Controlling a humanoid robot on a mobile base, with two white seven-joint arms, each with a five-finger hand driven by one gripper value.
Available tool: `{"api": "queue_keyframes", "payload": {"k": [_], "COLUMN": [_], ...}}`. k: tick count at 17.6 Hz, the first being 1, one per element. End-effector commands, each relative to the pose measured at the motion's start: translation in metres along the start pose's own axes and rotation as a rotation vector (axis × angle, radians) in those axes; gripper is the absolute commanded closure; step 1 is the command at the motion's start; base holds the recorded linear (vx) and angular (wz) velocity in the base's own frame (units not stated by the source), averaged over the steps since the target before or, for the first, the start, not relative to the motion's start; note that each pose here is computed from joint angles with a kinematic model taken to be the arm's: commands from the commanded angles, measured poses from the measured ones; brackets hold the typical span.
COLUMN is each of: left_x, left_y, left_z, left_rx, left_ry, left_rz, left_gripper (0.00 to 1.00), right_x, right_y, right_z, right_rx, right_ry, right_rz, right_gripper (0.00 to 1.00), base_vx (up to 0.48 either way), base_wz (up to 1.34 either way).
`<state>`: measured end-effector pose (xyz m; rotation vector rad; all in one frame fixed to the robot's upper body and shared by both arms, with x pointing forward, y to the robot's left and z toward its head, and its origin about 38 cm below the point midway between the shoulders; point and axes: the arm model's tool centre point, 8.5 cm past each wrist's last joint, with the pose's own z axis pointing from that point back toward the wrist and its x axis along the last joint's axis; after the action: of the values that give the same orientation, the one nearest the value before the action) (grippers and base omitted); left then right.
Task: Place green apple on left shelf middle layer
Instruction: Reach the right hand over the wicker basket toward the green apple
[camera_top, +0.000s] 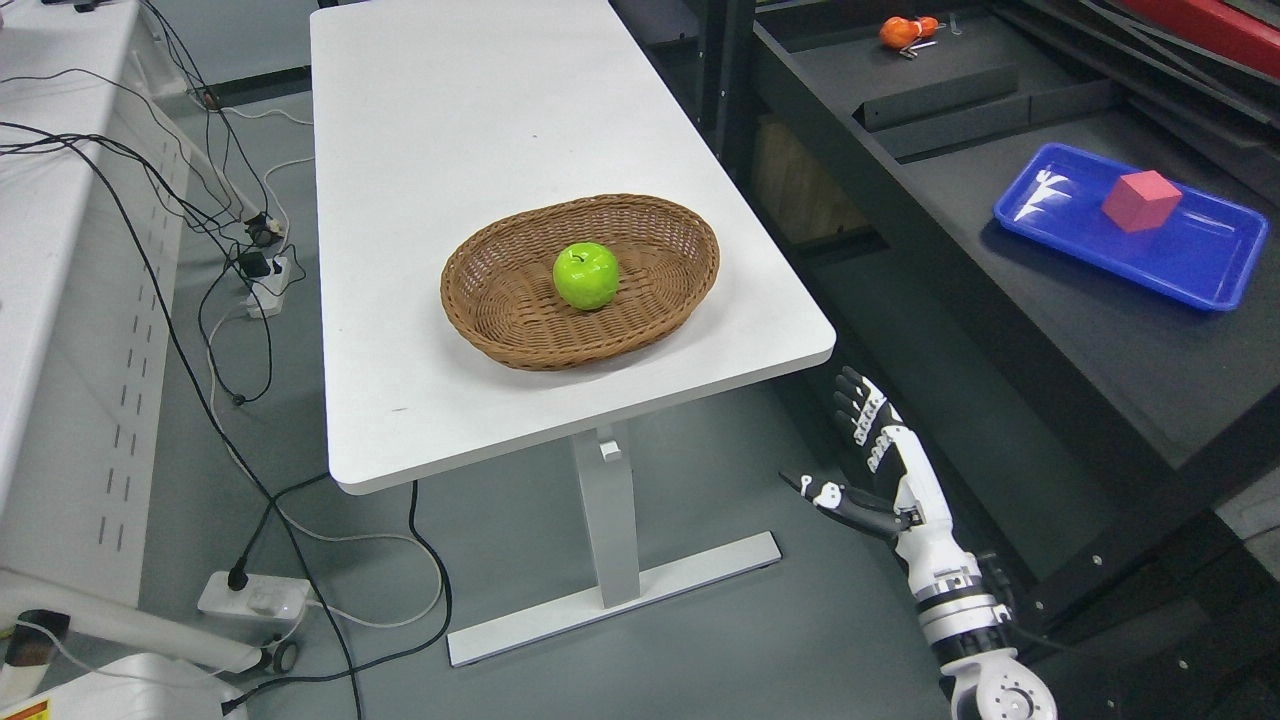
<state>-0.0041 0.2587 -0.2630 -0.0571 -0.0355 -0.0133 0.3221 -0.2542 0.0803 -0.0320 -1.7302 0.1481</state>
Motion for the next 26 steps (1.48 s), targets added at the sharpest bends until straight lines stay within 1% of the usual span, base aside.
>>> {"api": "queue_keyframes", "payload": {"k": [1, 4, 5, 6, 7, 8, 9, 10, 12, 14, 15, 16, 19, 20, 22, 24, 26], "left_x": [0.0, 0.0, 0.0, 0.0, 0.0, 0.0, 0.0, 0.0, 0.0, 0.0, 0.0, 0.0, 0.0, 0.0, 0.0, 0.0, 0.0], "left_y": [0.011, 0.011, 0.011, 0.011, 0.011, 0.011, 0.011, 0.011, 0.011, 0.011, 0.011, 0.011, 0.011, 0.011, 0.011, 0.011, 0.011], "left_z": [0.002, 0.002, 0.002, 0.002, 0.002, 0.002, 0.002, 0.002, 0.002, 0.002, 0.002, 0.002, 0.002, 0.002, 0.002, 0.002, 0.002], "left_rx": [0.018, 0.018, 0.018, 0.018, 0.018, 0.018, 0.018, 0.018, 0.018, 0.018, 0.018, 0.018, 0.018, 0.018, 0.018, 0.018, 0.018], "left_ry": [0.0, -0.001, -0.001, 0.0, -0.001, -0.001, -0.001, -0.001, 0.0, 0.0, 0.0, -0.001, 0.0, 0.0, -0.001, 0.0, -0.001], "left_rz": [-0.001, -0.001, -0.001, -0.001, -0.001, -0.001, -0.001, -0.001, -0.001, -0.001, -0.001, -0.001, -0.001, -0.001, -0.001, -0.001, -0.001], "left_gripper": [0.0, 0.0, 0.0, 0.0, 0.0, 0.0, 0.0, 0.0, 0.0, 0.0, 0.0, 0.0, 0.0, 0.0, 0.0, 0.0, 0.0], "right_x": [-0.001, 0.0, 0.006, 0.021, 0.036, 0.047, 0.056, 0.067, 0.083, 0.098, 0.098, 0.103, 0.121, 0.133, 0.138, 0.13, 0.12], "right_y": [-0.003, -0.004, -0.003, -0.007, -0.013, -0.012, -0.018, -0.026, -0.021, -0.015, -0.004, 0.005, 0.015, 0.017, 0.027, 0.04, 0.053], "right_z": [0.0, 0.0, -0.004, -0.011, -0.022, -0.037, -0.046, -0.055, -0.068, -0.079, -0.08, -0.083, -0.096, -0.104, -0.107, -0.104, -0.101], "right_rx": [0.017, 0.015, 0.02, 0.05, 0.148, 0.229, 0.276, 0.303, 0.37, 0.386, 0.417, 0.437, 0.444, 0.443, 0.488, 0.562, 0.638], "right_ry": [0.01, 0.005, -0.033, -0.121, -0.192, -0.23, -0.256, -0.286, -0.346, -0.405, -0.42, -0.445, -0.508, -0.54, -0.564, -0.552, -0.521], "right_rz": [0.044, 0.043, 0.046, 0.114, 0.335, 0.555, 0.706, 0.762, 0.815, 0.829, 0.825, 0.825, 0.833, 0.846, 0.867, 0.877, 0.891], "right_gripper": [0.0, 0.0, 0.0, 0.0, 0.0, 0.0, 0.0, 0.0, 0.0, 0.0, 0.0, 0.0, 0.0, 0.0, 0.0, 0.0, 0.0], "base_vx": [-0.06, -0.113, -0.144, -0.132, -0.165, -0.165, -0.151, -0.151, -0.143, -0.079, -0.002, 0.074, 0.107, 0.156, 0.17, 0.176, 0.189], "base_wz": [-0.14, -0.19, -0.19, -0.19, -0.35, -0.35, -0.49, -0.49, -0.52, -0.33, -0.01, 0.24, 0.29, 0.29, 0.24, 0.0, -0.07]}}
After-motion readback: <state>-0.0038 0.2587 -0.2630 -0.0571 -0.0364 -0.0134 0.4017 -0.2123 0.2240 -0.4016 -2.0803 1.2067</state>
